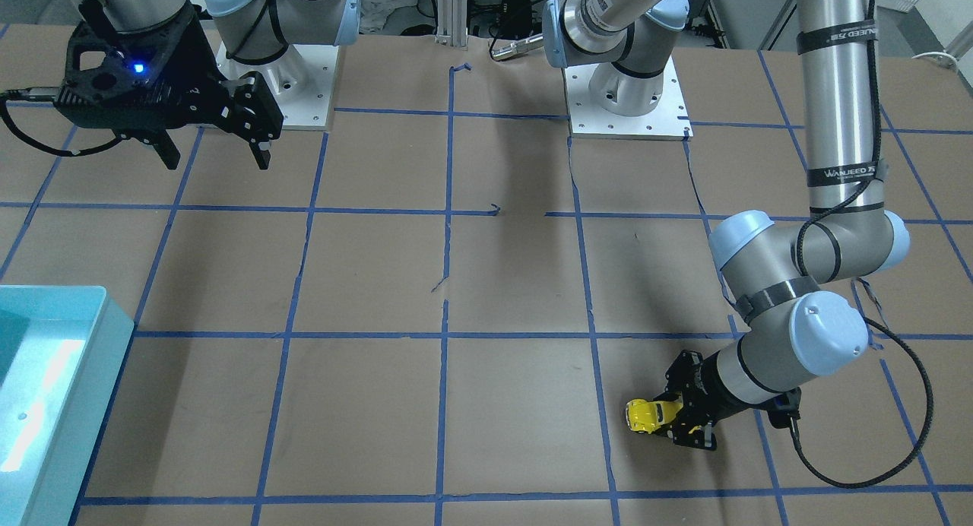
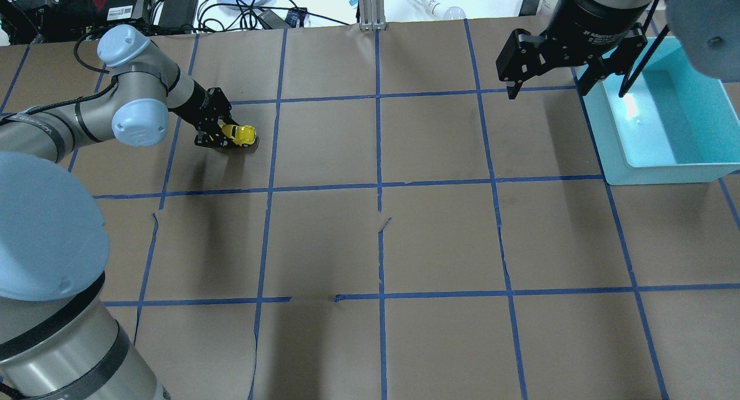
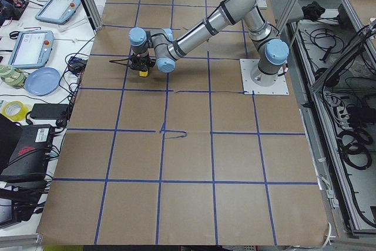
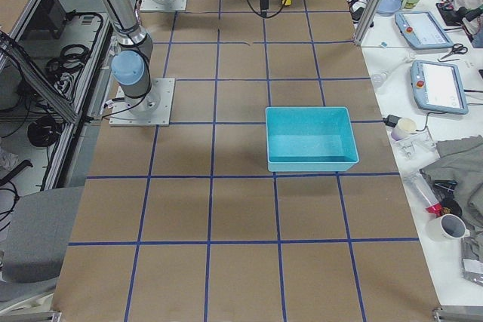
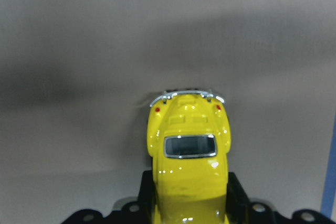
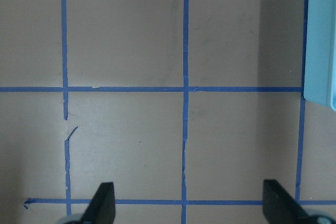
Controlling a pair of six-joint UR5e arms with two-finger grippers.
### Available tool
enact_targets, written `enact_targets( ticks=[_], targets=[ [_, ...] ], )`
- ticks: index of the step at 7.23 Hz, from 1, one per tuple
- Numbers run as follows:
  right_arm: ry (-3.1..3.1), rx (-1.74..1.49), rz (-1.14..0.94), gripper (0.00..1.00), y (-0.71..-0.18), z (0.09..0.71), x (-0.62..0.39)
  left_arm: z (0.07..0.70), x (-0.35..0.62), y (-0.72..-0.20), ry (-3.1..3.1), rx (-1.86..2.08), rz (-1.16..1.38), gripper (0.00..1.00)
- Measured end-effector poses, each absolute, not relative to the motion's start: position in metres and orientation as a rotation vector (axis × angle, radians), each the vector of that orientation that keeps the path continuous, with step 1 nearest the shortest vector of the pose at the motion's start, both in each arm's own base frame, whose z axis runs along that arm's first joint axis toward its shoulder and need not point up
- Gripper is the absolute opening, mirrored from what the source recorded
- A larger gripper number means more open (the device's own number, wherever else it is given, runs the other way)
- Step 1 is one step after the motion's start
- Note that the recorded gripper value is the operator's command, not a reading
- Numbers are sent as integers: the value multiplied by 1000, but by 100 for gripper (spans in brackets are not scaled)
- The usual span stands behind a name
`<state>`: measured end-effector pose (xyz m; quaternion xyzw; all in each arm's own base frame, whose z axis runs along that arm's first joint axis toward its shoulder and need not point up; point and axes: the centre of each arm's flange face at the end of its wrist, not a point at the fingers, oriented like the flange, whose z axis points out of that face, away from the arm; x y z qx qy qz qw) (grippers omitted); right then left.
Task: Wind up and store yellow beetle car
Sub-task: 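Drag the held car along the table toward the robot's base, then release the car and push it toward the blue bin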
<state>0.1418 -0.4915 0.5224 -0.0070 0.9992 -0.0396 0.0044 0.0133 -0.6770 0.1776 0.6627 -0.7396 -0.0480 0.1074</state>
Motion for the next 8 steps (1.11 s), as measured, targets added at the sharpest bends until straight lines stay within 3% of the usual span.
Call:
enact_targets(
  ticks=[4,5,8],
  targets=[
    [3131,-21,-123,100,-491,522,142,174,73,-673,-2194,1929,-133,0],
    [3131,-21,-123,100,-491,522,142,175,81,-672,-2194,1930,-126,99],
    [3131,-21,-123,100,-491,522,142,188,85,-672,-2183,1932,-87,100]
  ],
)
